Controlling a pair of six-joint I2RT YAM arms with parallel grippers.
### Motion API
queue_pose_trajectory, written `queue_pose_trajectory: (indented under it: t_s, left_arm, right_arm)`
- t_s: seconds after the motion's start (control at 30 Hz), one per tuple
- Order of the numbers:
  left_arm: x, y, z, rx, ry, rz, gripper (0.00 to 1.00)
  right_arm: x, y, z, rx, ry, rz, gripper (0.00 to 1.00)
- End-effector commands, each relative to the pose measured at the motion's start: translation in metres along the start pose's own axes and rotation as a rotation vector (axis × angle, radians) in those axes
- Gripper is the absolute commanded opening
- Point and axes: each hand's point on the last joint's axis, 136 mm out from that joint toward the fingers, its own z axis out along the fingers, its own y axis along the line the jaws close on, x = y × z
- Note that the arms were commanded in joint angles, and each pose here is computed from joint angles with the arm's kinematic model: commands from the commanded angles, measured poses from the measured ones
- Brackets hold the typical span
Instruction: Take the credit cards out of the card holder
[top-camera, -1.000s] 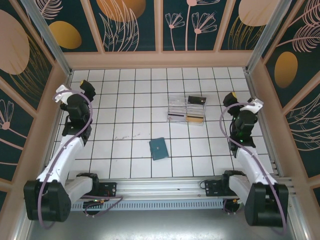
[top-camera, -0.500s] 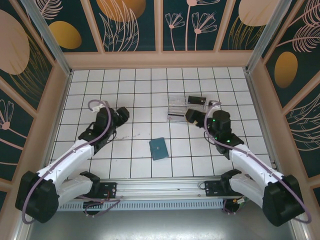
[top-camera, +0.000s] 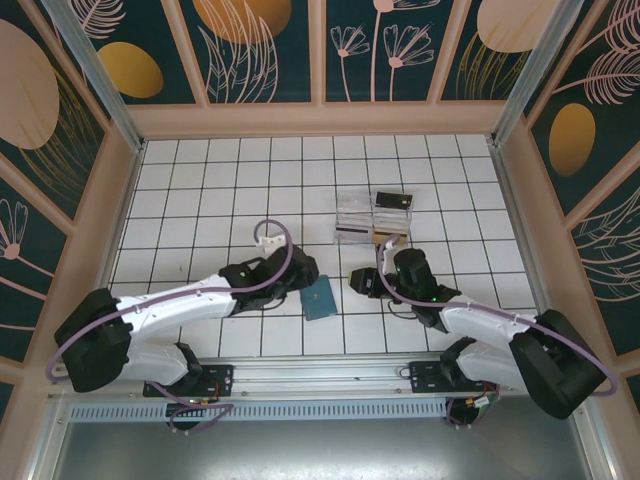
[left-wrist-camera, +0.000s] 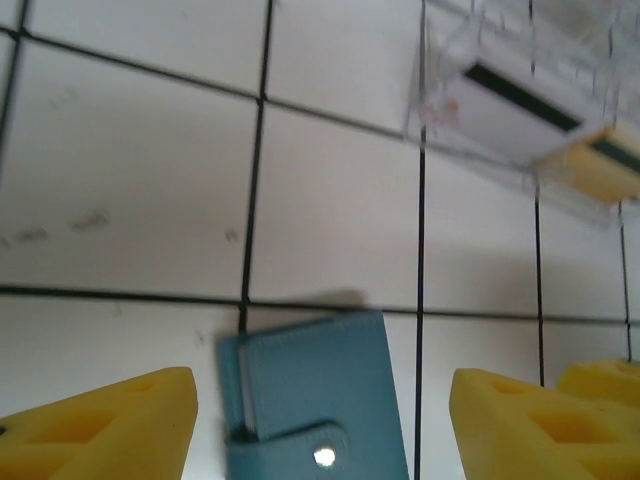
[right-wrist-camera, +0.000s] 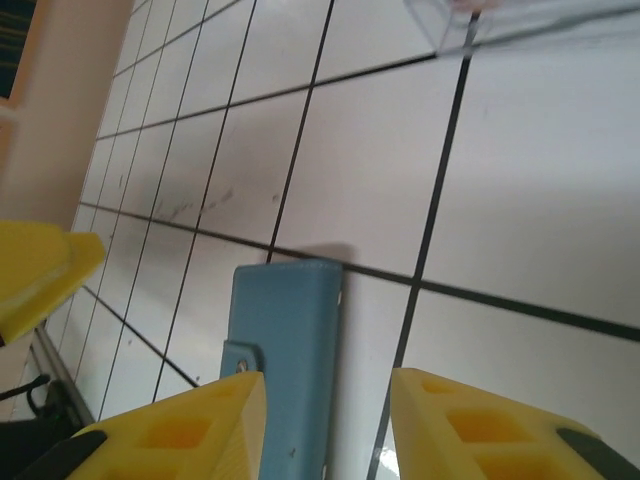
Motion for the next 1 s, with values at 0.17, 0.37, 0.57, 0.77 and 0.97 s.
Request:
queue_pose_trajectory:
  t_s: [0.17,0.37,0.57,0.77,0.97]
  left_arm:
    - [0.044,-0.005,0.003,-0.113,0.102,0.049,0.55]
    - [0.064,0.007,0.012,-0.179,0.158,0.095,0.46]
    - [0.075,0.008,0.023,-0.219,0.186,0.147,0.46]
    - [0.073,0.012,0.028,-0.261,0.173,0.171,0.45]
    - [0.077,0.024,0.036,-0.320,0.180,0.204,0.45]
  right_arm:
    - [0.027,0.028,0.022,-0.154,0.130,0.014,0.32]
    - [0.040,0.027,0.035,-0.143,0.172,0.024,0.28]
    - [0.048,0.022,0.044,-0.116,0.209,0.019,0.28]
    - [0.057,0.012,0.052,-0.079,0.247,0.034,0.23]
    - [0.062,0.005,0.056,-0.055,0.263,0.042,0.21]
